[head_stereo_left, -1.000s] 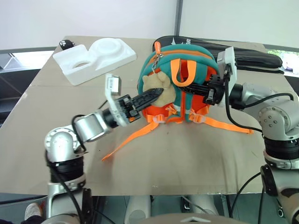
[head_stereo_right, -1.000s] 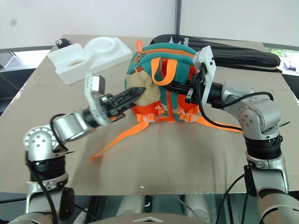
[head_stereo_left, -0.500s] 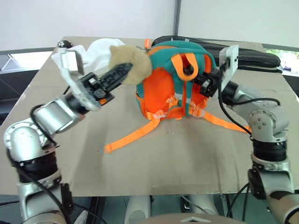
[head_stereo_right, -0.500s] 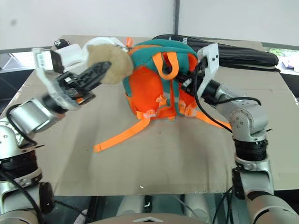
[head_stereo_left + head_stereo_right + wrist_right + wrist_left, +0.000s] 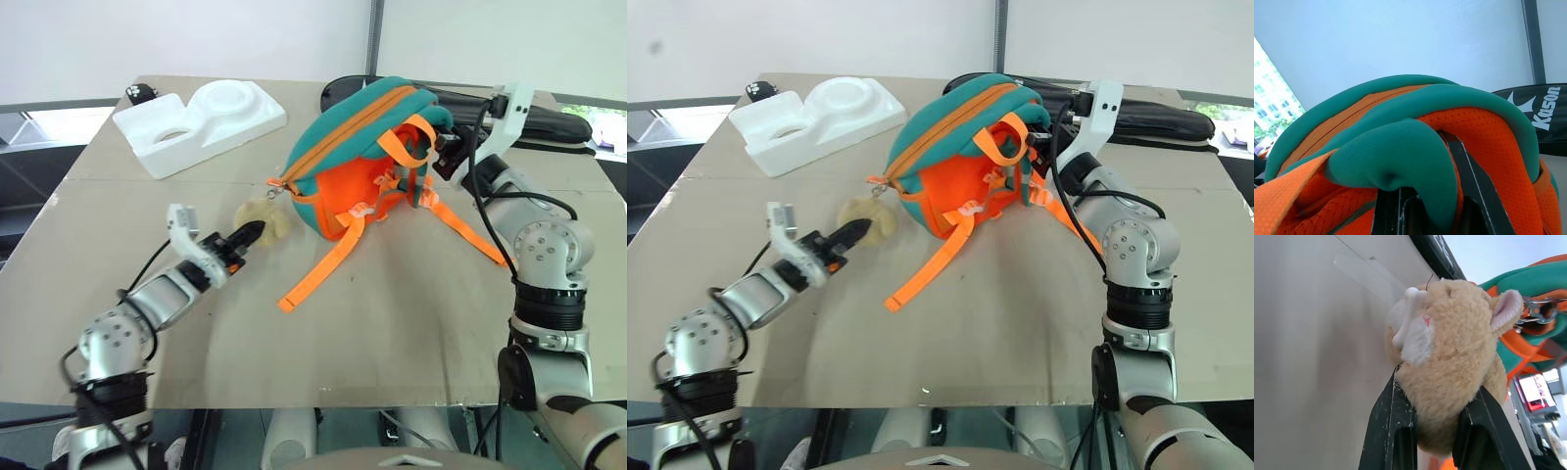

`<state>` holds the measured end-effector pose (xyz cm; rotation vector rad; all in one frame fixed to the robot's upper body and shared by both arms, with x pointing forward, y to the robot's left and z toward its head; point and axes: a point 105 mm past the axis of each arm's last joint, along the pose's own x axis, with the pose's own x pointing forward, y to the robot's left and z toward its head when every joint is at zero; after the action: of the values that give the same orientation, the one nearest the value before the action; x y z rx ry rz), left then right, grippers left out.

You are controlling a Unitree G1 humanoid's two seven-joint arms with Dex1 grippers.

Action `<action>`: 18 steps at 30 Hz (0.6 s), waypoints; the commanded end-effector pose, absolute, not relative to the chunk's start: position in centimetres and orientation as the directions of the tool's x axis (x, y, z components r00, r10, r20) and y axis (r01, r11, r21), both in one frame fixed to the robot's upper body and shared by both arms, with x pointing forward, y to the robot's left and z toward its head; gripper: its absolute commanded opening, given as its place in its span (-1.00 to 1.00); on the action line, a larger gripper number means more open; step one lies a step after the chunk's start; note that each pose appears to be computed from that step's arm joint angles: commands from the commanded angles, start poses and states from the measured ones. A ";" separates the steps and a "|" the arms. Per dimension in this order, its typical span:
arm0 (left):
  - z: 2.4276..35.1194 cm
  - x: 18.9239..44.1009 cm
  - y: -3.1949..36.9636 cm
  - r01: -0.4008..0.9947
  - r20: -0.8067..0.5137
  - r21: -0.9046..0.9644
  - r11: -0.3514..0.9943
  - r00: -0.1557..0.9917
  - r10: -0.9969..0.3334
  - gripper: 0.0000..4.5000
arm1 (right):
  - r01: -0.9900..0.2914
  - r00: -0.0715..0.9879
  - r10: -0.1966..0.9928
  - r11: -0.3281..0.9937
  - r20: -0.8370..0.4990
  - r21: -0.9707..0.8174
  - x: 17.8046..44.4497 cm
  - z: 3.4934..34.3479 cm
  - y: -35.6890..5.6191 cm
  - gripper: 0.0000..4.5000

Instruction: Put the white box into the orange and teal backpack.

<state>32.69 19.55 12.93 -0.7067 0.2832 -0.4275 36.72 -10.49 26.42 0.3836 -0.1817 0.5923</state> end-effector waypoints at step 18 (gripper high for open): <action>16.5 28.6 19.1 0.615 0.065 -0.122 0.779 0.788 -0.612 0.99 | -0.753 0.652 0.757 0.639 -0.048 -0.157 28.4 21.2 -13.4 1.00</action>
<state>29.44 19.22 15.05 -0.2020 0.0345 -0.6297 29.53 -13.32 20.07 -0.1206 0.0132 0.8221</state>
